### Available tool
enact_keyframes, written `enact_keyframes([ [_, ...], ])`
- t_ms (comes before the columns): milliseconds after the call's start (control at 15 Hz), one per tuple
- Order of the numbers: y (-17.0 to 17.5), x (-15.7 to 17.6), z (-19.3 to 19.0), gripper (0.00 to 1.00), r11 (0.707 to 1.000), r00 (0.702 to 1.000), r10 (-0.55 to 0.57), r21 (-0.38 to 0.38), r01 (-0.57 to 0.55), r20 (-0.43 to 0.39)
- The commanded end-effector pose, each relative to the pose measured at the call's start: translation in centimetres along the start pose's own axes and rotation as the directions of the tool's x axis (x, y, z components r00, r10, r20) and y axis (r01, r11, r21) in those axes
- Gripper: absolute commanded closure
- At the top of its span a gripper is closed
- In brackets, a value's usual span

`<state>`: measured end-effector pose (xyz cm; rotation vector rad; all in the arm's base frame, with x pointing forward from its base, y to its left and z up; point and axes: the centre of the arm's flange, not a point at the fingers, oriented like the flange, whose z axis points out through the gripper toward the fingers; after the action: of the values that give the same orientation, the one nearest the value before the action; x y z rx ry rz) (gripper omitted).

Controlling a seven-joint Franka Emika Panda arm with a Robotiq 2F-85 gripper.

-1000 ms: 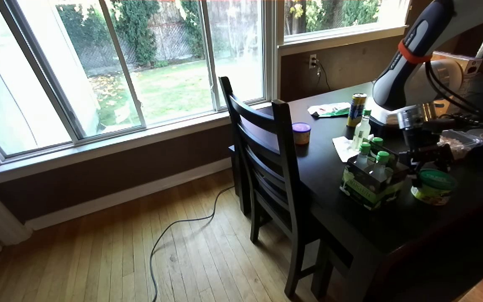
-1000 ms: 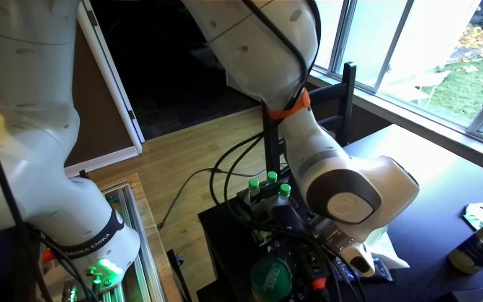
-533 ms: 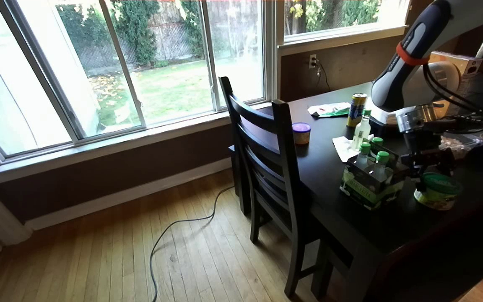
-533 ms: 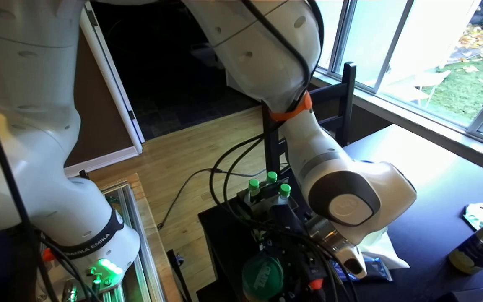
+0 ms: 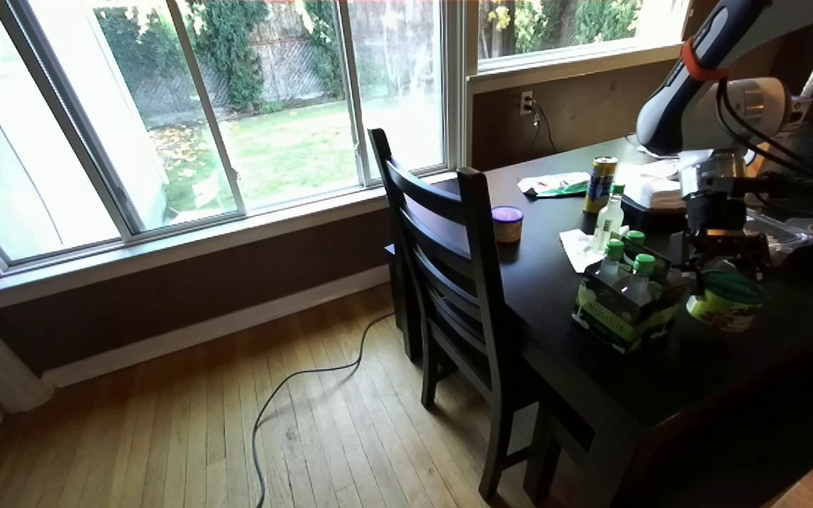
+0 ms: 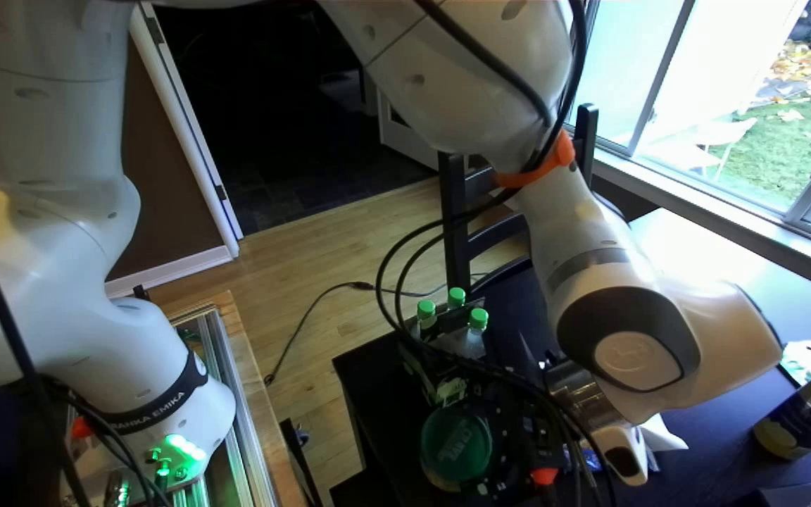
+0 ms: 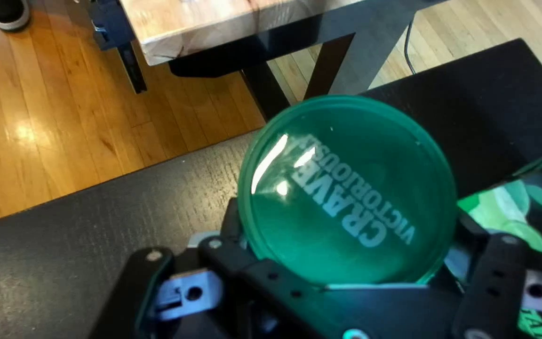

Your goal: Put the green can on top of the yellow can

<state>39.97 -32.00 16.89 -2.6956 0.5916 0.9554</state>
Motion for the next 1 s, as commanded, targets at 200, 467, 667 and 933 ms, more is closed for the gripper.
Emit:
enact_keyframes([
  [200, -0.6, -2.1, -6.9, 0.3, 0.987, 0.996, 0.094, 0.131, -0.092, -0.012],
  [467, -3.3, -3.6, -10.6, 0.3, 0.969, 0.991, 0.131, 0.215, -0.123, -0.022],
  [667, -6.0, -4.7, -14.1, 0.3, 0.957, 0.982, 0.166, 0.255, -0.139, -0.091],
  [933, -9.6, -6.0, -19.4, 0.3, 0.93, 0.965, 0.241, 0.31, -0.197, -0.107],
])
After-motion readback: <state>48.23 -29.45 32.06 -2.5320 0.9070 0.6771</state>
